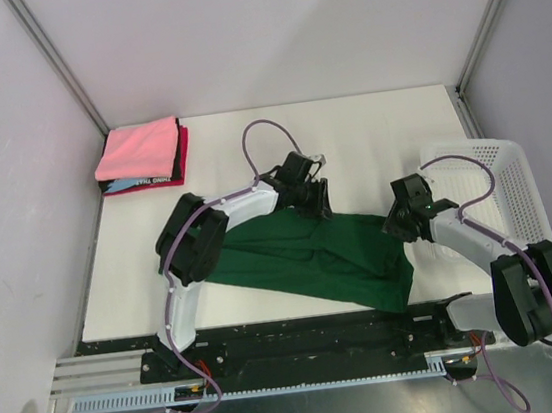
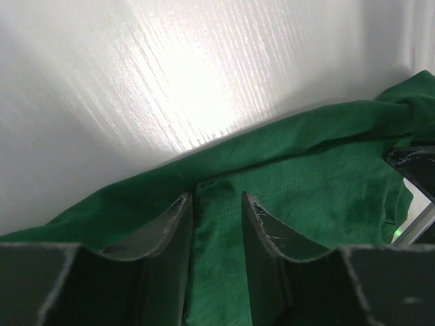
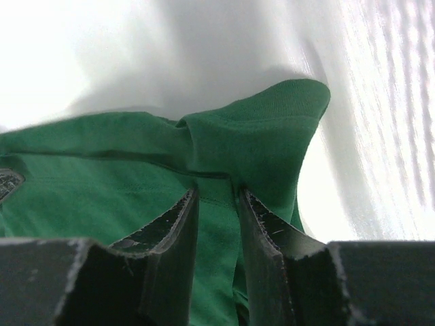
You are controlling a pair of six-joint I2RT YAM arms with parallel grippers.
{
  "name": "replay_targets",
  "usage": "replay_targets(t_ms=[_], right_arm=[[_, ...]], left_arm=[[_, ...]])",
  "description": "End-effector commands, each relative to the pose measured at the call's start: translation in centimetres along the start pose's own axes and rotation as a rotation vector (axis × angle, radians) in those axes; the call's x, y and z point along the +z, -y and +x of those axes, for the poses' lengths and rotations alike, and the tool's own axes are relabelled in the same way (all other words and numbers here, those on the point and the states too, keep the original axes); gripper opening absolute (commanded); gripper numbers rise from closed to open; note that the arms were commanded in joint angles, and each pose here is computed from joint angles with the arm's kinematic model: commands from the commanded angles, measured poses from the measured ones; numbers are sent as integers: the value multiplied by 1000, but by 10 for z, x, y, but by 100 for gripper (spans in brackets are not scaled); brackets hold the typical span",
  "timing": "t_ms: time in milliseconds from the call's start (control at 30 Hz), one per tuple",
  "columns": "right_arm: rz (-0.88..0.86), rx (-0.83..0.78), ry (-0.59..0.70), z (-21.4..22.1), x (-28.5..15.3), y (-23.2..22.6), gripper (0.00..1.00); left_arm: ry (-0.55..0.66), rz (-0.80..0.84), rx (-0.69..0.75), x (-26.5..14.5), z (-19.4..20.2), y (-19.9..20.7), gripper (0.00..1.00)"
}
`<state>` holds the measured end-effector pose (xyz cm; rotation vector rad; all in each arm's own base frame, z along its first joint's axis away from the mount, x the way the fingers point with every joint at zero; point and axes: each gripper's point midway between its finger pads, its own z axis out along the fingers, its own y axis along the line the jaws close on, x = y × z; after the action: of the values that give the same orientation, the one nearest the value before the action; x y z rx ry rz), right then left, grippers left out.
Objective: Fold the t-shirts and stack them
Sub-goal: Fold the other side of the tshirt into a rectangle
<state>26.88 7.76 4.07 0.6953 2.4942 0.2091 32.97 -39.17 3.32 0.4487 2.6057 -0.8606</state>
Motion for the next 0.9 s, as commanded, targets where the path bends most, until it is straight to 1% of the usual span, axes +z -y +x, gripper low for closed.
replay_targets(t_ms=[0, 100, 167, 267, 400, 467, 567, 867], right_arm=[[-16, -2, 60, -20, 2, -10, 34], [-25, -4, 64, -20, 3, -13, 32], [-35, -4, 66, -21, 3, -15, 29], [-41, -6, 65, -21, 3, -17, 21], [-44, -8, 65, -20, 2, -18, 6], [-51, -8, 66, -20, 0, -19, 1], [-68, -11, 69, -21, -9, -24, 0], [-166, 10, 86, -22, -52, -34, 0]], left_arm=[[45, 40, 49, -4, -17, 18, 37], [47, 46, 52, -6, -19, 21, 34], [47, 50, 53, -6, -18, 22, 31], [43, 55, 51, -6, -18, 22, 24], [49, 62, 55, -11, -18, 26, 9], [59, 66, 55, -17, -21, 29, 3], [79, 73, 59, -28, -24, 35, 0], [128, 63, 64, -66, -17, 42, 0]])
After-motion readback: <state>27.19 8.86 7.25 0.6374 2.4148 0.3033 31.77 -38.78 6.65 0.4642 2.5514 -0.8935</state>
